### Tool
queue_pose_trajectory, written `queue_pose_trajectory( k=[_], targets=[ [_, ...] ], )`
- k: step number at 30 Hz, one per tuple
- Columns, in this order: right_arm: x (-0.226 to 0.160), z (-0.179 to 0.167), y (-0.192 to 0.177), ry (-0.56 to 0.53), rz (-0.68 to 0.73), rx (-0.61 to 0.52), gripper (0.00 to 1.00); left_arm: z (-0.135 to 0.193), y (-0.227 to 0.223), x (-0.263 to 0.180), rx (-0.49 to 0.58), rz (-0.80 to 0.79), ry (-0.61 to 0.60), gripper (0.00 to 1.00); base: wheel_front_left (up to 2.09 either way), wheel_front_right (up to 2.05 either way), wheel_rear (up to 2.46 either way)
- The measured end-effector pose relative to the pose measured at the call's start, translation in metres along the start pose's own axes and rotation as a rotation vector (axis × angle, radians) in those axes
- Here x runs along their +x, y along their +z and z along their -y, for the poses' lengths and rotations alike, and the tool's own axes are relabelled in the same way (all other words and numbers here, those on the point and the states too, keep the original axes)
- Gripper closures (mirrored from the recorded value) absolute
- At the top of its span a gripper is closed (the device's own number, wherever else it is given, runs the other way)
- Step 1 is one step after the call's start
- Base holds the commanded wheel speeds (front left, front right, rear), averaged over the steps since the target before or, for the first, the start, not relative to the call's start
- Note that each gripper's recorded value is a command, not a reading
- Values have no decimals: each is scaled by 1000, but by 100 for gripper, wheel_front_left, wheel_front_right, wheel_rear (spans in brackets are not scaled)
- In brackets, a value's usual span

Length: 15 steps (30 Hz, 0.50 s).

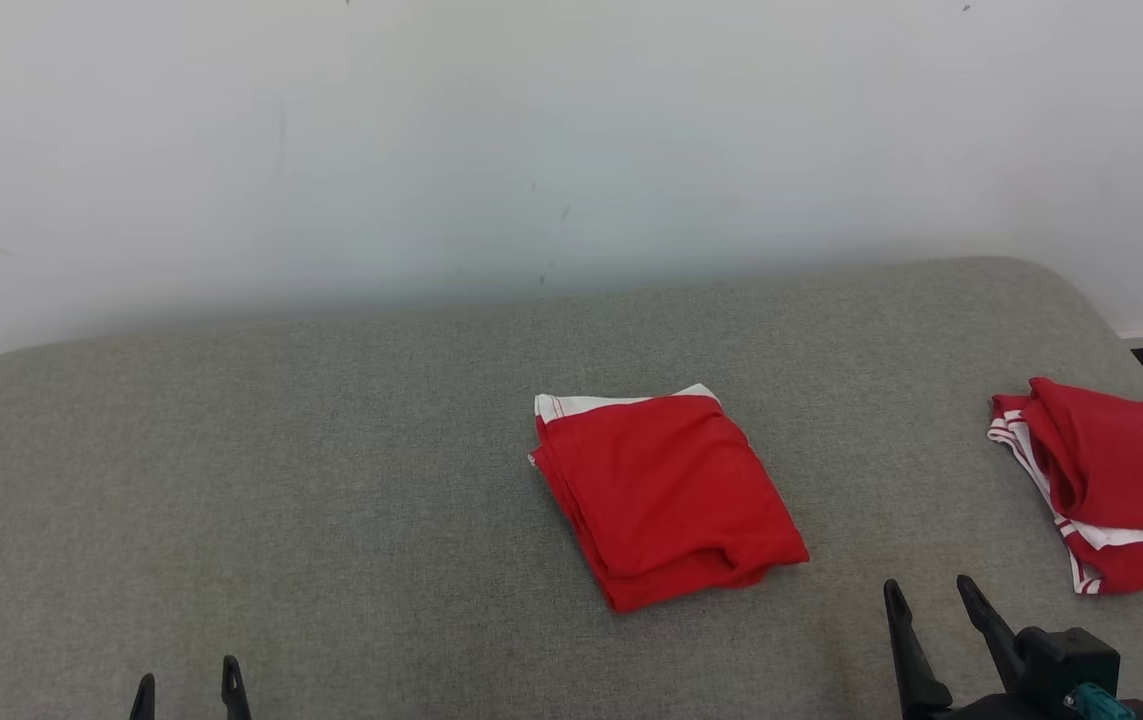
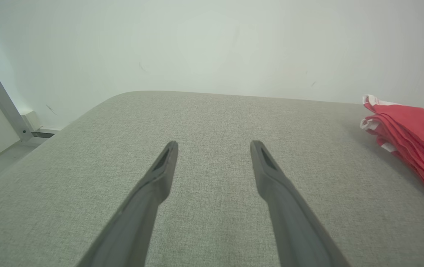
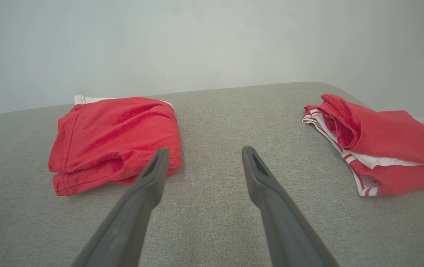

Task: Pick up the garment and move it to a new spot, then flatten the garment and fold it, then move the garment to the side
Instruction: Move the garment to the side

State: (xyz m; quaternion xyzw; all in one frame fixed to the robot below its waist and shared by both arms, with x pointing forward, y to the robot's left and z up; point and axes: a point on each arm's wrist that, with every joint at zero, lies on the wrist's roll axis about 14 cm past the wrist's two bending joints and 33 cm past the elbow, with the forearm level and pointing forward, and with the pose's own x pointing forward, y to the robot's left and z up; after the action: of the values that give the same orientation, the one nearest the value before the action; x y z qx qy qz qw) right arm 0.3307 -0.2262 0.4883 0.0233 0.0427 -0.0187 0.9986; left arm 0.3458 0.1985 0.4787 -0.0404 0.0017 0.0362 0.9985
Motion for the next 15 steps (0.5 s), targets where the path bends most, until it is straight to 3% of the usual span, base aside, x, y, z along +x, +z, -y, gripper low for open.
queue_pose_trajectory(
  k=[15],
  targets=[
    [14,-6,0,67,-100,-49,0,5,-18,-4,-7,-56,-37,0,0,0,0]
  ],
)
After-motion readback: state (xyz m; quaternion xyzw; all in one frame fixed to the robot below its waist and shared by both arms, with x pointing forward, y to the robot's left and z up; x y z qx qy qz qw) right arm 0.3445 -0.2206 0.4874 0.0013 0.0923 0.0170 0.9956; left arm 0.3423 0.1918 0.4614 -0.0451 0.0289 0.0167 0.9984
